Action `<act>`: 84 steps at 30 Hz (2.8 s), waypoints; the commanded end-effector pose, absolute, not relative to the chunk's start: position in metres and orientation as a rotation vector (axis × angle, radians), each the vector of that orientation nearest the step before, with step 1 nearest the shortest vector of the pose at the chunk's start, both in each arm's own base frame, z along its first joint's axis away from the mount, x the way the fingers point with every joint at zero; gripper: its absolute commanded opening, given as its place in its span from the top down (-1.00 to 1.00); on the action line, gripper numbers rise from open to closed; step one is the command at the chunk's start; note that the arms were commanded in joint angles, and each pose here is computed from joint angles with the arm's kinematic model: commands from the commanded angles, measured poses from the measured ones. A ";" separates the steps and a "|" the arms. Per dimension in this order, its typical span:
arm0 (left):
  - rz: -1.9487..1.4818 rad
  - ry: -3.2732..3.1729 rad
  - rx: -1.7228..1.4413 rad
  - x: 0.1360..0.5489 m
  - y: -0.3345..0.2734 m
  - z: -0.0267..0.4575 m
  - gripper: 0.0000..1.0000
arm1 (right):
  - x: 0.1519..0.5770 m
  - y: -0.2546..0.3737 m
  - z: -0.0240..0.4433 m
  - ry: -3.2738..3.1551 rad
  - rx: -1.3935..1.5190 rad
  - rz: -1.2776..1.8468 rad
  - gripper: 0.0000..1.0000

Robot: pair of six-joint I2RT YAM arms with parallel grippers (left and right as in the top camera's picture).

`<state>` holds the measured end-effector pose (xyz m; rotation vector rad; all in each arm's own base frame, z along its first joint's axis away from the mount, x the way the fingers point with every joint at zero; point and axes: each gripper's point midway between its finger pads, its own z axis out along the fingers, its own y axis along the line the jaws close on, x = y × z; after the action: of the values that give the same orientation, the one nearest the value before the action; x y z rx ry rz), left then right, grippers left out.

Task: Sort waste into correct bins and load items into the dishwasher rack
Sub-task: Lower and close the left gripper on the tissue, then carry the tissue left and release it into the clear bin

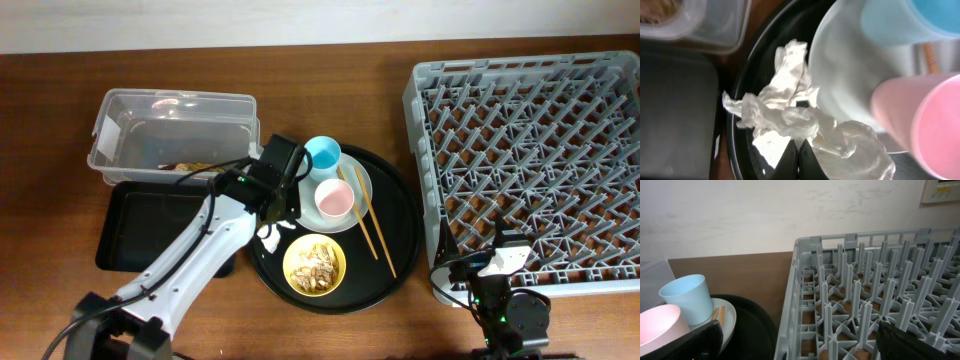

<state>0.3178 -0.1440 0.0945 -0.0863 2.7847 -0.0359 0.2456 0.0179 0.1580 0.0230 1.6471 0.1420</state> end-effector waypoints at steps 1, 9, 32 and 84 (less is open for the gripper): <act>0.075 2.845 -0.064 0.305 -0.130 0.062 0.97 | 0.246 0.018 0.156 1.651 0.029 0.149 -0.97; 0.098 2.817 -0.075 0.312 -0.128 0.029 0.50 | 0.246 0.018 0.156 1.651 0.029 0.149 -0.97; 0.084 2.788 -0.080 0.306 -0.124 0.004 0.19 | 0.246 0.018 0.156 1.651 0.029 0.149 -0.96; -0.345 2.265 -0.407 0.449 -0.009 0.131 -0.47 | 0.246 0.018 0.156 1.651 0.028 0.149 -0.97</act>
<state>0.4380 0.0062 0.1095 -0.4794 2.2997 -0.2279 0.2456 0.0179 0.1581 0.0230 1.6467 0.1420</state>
